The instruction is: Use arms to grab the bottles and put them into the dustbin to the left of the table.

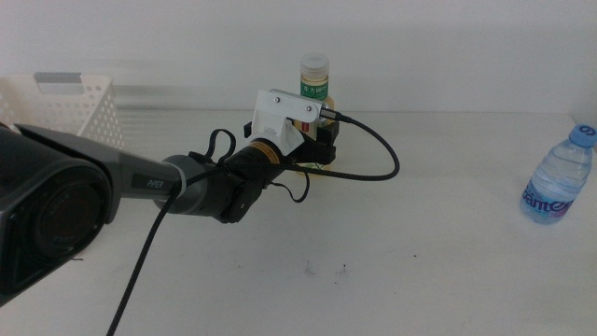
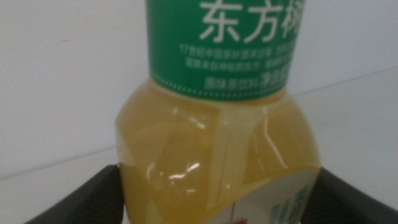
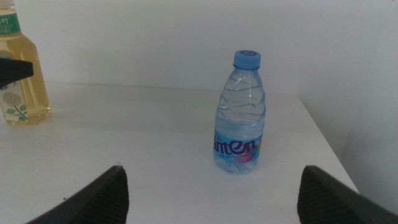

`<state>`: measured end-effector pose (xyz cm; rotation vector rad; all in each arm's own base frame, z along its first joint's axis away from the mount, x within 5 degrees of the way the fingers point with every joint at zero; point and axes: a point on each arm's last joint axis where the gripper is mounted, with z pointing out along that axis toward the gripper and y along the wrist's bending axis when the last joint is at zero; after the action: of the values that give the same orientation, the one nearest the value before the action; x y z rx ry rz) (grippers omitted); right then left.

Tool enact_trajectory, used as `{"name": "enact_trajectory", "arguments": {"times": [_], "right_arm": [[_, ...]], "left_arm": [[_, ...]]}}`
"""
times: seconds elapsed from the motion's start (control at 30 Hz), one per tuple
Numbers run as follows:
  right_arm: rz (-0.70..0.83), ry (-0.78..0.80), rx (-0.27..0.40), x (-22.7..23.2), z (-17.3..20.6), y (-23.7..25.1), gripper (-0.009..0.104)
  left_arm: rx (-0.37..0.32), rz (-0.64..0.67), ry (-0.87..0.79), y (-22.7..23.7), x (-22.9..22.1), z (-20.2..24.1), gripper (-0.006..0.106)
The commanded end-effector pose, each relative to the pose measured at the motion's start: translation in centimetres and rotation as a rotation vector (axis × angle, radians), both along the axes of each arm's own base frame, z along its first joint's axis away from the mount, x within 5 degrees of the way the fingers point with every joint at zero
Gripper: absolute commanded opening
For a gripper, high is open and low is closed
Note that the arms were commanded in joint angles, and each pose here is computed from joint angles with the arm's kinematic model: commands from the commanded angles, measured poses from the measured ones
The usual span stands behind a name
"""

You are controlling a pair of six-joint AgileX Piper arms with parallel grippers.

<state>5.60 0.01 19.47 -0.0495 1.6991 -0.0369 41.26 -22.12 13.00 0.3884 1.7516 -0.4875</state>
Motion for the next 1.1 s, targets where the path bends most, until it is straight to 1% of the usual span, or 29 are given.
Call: {"name": "enact_trajectory", "arguments": {"times": [0.0,0.27,0.47,0.63,0.8,0.87,0.97,1.03,1.07], "right_arm": [[-0.008,-0.014,-0.008,0.0,0.0,-0.1,0.090],[-0.008,-0.014,-0.008,0.0,0.0,-0.1,0.090],[-0.008,-0.014,-0.008,0.0,0.0,-0.1,0.090],[-0.008,-0.014,-0.008,0.0,0.0,-0.1,0.090],[-0.008,-0.014,-0.008,0.0,0.0,-0.1,0.090],[-0.008,-0.014,-0.008,0.0,0.0,-0.1,0.090],[-0.008,-0.014,-0.008,0.0,0.0,-0.1,0.090],[-0.008,-0.014,-0.008,0.0,0.0,-0.1,0.090],[-0.008,-0.014,-0.008,0.0,0.0,-0.1,0.090]], "left_arm": [[-0.015,-0.001,-0.004,0.1,0.6,0.0,0.094],[-0.009,-0.034,-0.001,0.3,1.8,-0.7,0.094],[-0.025,-0.033,-0.018,0.0,2.6,-0.9,0.094],[-0.032,-0.067,-0.028,-0.7,3.4,-0.9,0.094],[-0.036,-0.065,-0.031,-0.9,3.9,-1.2,0.094],[-0.048,-0.060,-0.020,-0.9,3.9,-1.4,0.093],[-0.083,-0.049,0.010,-0.9,4.0,-1.7,0.087],[-0.075,-0.054,0.012,-0.9,3.9,-1.7,0.078],[-0.076,-0.056,0.008,-0.9,3.9,-1.7,0.071]]}}
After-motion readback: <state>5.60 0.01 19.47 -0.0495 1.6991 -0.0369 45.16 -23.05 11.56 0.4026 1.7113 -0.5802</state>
